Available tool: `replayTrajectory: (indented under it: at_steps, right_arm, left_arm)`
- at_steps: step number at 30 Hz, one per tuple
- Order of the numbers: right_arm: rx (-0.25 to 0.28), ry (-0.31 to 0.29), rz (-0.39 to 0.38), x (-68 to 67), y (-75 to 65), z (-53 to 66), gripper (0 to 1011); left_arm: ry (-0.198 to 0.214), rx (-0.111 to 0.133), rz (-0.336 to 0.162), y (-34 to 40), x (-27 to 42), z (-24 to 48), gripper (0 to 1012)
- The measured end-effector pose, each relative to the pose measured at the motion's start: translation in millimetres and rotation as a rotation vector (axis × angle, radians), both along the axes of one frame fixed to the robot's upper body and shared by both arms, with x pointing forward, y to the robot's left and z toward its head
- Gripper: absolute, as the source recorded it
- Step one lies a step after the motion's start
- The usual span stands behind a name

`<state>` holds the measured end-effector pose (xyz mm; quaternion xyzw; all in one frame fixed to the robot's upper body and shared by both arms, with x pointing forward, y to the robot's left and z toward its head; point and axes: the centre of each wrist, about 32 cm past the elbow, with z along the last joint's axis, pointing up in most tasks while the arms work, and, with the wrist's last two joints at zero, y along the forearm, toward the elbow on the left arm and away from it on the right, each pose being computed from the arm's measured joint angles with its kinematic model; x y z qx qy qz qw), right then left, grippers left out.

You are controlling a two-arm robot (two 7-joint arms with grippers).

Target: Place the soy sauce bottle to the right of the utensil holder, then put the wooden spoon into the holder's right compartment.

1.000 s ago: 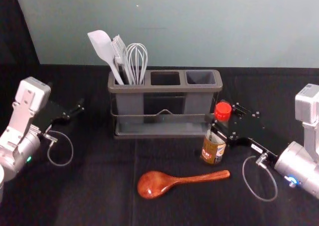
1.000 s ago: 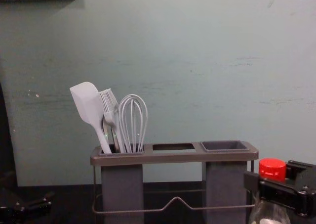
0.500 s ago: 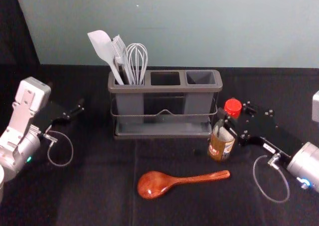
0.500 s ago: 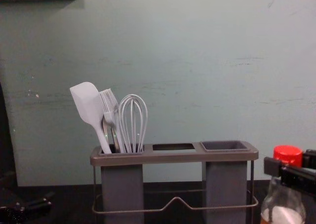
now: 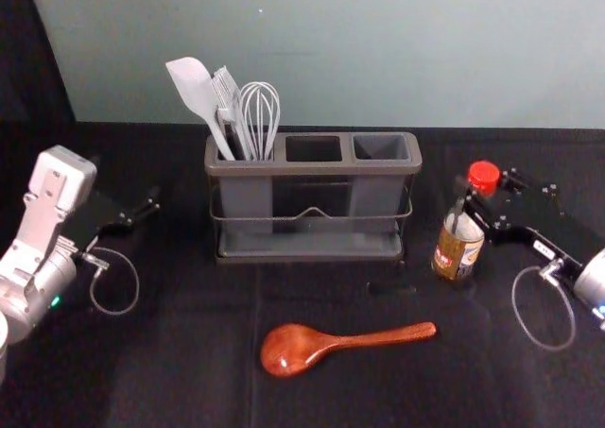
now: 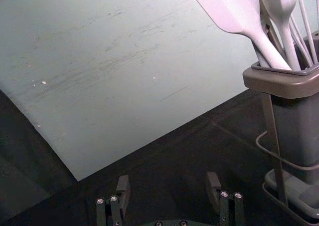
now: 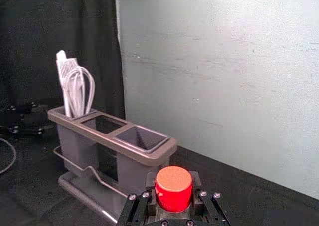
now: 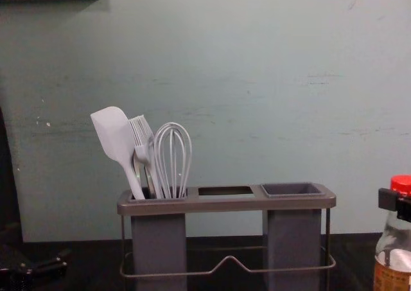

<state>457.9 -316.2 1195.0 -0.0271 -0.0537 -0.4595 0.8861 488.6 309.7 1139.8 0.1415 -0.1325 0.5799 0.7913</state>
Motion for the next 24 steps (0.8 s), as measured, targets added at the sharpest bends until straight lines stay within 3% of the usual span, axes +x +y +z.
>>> replayTrajectory:
  at_steps: [10, 24]
  right_arm:
    - [0.008, 0.016, -0.015, 27.3, -2.2, -1.7, 390]
    - [0.026, 0.004, -0.014, 51.2, -0.7, -7.2, 390]
  left_arm:
    - [0.0, 0.0, 0.0, 0.0, 0.0, 0.0, 1005]
    - [0.0, 0.0, 0.0, 0.0, 0.0, 0.0, 1005]
